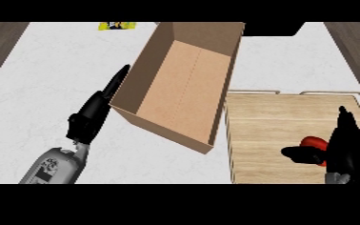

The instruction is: Pick the tomato from the tray and place it in the cardboard box

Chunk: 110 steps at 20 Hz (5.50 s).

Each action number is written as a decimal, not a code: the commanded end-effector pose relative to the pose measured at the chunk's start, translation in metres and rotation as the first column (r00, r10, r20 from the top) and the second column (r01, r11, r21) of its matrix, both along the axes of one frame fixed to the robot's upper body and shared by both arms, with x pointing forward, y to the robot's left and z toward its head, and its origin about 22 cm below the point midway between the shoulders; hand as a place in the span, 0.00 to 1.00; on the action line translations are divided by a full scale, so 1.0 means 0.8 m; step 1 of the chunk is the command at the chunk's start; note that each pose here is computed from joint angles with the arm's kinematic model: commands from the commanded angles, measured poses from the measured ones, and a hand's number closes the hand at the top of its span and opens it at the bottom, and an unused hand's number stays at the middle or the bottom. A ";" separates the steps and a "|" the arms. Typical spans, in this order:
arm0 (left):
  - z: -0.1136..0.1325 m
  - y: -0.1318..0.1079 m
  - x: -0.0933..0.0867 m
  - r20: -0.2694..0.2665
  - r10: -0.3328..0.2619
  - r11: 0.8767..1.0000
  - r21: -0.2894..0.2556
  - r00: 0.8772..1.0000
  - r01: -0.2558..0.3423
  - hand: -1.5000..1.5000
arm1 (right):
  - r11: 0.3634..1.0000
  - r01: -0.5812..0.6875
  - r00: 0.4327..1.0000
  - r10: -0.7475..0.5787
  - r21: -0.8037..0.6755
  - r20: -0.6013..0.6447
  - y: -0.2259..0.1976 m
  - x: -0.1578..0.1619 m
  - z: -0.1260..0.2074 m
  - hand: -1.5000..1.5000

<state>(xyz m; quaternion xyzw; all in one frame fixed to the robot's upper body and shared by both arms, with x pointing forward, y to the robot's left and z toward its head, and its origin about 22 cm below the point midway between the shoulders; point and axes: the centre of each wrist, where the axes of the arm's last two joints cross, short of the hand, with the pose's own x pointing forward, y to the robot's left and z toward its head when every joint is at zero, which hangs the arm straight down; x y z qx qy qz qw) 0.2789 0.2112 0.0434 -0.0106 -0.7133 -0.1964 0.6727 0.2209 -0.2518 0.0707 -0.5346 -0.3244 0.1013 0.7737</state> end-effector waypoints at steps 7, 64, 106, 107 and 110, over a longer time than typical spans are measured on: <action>0.009 0.011 0.006 -0.003 -0.021 1.000 0.006 1.000 0.021 0.50 | 0.987 0.158 0.982 -0.161 -0.037 -0.096 0.003 0.001 0.010 0.00; 0.008 -0.031 0.016 0.000 -0.117 0.993 -0.017 0.993 0.117 0.50 | -0.419 -0.839 -0.411 0.906 -0.346 -0.101 0.144 -0.019 0.044 1.00; -0.002 -0.007 0.016 -0.021 -0.009 1.000 0.003 1.000 0.009 0.50 | -0.415 -0.820 -0.556 0.741 -0.395 0.377 0.074 0.179 0.225 1.00; 0.013 -0.014 0.026 -0.018 -0.011 1.000 0.004 1.000 0.011 0.50 | -0.404 -0.829 -0.537 0.768 -0.387 0.348 0.099 0.185 0.232 1.00; -0.010 -0.008 0.000 -0.018 -0.020 1.000 -0.007 1.000 0.020 0.50 | -0.393 -0.826 -0.529 0.786 -0.404 0.319 0.099 0.202 0.209 1.00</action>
